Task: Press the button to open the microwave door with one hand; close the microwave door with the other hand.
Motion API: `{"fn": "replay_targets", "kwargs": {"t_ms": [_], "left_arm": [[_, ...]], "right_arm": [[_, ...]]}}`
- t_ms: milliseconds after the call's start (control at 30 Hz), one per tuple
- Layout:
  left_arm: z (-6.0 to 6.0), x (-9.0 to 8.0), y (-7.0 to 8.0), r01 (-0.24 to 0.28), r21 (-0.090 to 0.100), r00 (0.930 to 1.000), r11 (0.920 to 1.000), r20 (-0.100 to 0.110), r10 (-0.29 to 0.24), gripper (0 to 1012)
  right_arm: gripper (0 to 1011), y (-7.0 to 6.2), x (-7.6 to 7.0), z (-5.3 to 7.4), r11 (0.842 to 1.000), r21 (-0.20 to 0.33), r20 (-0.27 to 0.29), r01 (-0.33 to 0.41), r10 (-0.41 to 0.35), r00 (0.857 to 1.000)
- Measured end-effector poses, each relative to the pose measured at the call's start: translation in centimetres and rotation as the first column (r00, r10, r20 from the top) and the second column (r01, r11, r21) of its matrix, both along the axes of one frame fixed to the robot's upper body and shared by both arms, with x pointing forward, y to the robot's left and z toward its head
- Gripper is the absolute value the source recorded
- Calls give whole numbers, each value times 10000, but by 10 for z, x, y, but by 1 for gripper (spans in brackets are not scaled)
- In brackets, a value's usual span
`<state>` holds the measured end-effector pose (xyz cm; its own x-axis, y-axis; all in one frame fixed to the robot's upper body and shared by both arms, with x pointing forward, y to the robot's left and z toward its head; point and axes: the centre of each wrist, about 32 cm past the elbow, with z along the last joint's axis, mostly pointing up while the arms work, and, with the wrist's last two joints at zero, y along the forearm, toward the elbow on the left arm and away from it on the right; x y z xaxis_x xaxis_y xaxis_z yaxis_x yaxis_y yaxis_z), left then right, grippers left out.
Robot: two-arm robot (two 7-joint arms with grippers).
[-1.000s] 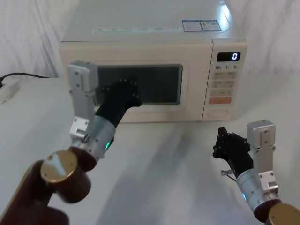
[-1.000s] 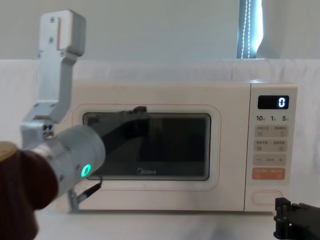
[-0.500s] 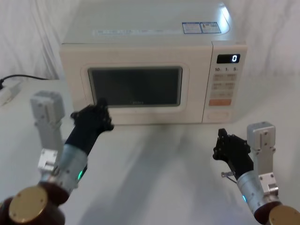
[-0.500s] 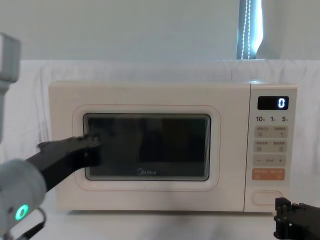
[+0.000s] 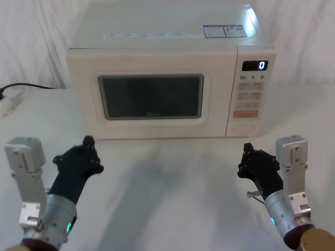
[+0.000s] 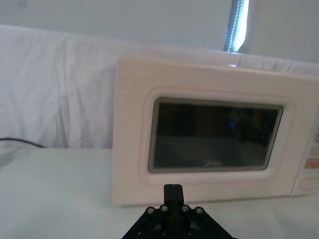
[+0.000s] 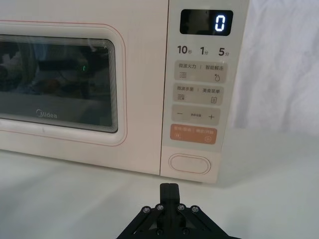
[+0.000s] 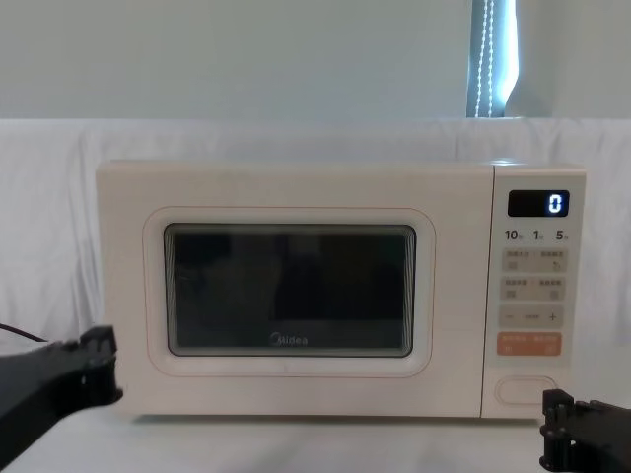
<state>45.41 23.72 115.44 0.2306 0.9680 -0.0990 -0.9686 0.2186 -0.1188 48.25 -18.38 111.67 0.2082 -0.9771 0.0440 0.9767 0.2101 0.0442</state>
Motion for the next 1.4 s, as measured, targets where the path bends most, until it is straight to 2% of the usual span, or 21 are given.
{"fn": "replay_targets", "kwargs": {"t_ms": [333, 433, 800, 1033, 1067, 1100, 1200, 1233, 1400], "left_arm": [[-11, -7, 0, -219, -150, 9996, 9996, -170, 217, 0], [-14, -6, 0, -241, -133, 9996, 9996, -169, 239, 0], [-14, -6, 0, -241, -133, 9996, 9996, -173, 239, 0], [-13, -7, 0, -234, -133, 9996, 9996, -180, 232, 0], [-13, -7, 0, -234, -133, 9996, 9996, -180, 232, 0], [-13, -7, 0, -233, -132, 9996, 9996, -182, 231, 0], [-13, -7, 0, -233, -132, 9996, 9996, -186, 230, 0], [-13, -7, 0, -233, -131, 9996, 9996, -187, 230, 0], [-13, -7, 0, -232, -134, 9996, 9996, -191, 229, 0]], "right_arm": [[0, 0, 0, 0, 10000, 0, -1, -1, 1, 10000], [0, 0, 0, 0, 10000, 1, -1, -1, 1, 10000], [4, 0, 0, 0, 10000, 0, -1, -1, 1, 10000], [168, 0, 0, 0, 10000, 0, 0, -1, 1, 10000], [221, 0, 0, 0, 10000, 1, 0, -1, 1, 10000], [221, 0, 0, 0, 10000, 0, 0, -1, 1, 10000], [356, 0, 0, 0, 10000, 0, 0, 0, 0, 10000], [356, 0, 0, 0, 10000, 0, 0, 0, 0, 10000], [503, 0, 0, 0, 10000, 0, 0, -1, 1, 10000]]}}
